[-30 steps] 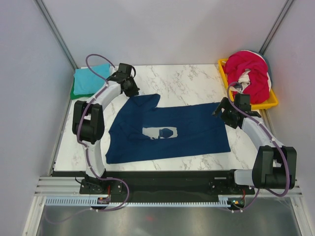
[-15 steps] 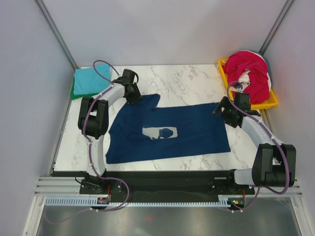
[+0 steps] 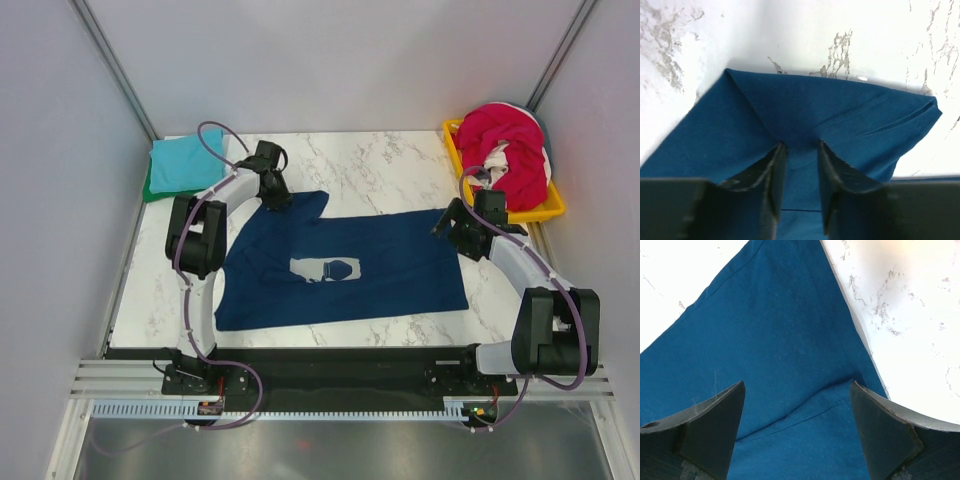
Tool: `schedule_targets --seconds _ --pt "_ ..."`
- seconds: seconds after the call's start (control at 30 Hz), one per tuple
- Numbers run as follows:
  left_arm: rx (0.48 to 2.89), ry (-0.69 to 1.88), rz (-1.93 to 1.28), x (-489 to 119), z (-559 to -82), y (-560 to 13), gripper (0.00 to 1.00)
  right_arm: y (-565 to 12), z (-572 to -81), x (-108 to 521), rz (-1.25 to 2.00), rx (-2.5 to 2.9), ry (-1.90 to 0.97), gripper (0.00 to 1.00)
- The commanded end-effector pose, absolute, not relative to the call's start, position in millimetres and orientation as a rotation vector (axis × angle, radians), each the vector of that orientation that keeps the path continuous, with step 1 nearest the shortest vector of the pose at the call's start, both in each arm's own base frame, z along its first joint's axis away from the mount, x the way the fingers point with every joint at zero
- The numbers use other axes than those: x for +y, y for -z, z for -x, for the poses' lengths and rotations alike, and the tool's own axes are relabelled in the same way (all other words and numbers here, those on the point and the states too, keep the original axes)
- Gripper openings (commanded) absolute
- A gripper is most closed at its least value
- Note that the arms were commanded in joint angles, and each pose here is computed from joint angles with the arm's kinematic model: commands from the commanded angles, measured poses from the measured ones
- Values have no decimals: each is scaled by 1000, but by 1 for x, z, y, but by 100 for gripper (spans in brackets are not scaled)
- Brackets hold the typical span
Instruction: Fold and stack the t-shirts
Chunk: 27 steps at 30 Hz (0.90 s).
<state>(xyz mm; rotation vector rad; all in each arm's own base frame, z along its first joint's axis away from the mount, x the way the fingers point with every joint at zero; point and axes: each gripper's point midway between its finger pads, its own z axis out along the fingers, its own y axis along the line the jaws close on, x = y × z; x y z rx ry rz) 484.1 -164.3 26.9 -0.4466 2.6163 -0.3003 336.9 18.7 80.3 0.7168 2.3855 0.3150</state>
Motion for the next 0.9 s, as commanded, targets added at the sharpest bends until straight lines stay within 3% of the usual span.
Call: schedule_targets --seconds 0.0,0.13,0.63,0.7,0.77,0.87 --pt "2604 302 407 -174 -493 -26 35 -78 -342 15 -697 2368 -288 93" --pt "2589 307 412 -174 -495 -32 17 -77 -342 15 -700 2370 -288 93" --pt "2537 337 378 -177 -505 -72 16 -77 -342 16 -696 2373 -295 93" --pt "2534 337 374 -176 -505 -74 12 -76 -342 16 -695 2373 -292 93" --pt "2539 340 367 -178 -504 -72 2 -76 -342 15 -695 2375 -288 93" --pt "2539 339 365 -177 -501 -75 2 -76 -345 14 -707 2369 -285 93"
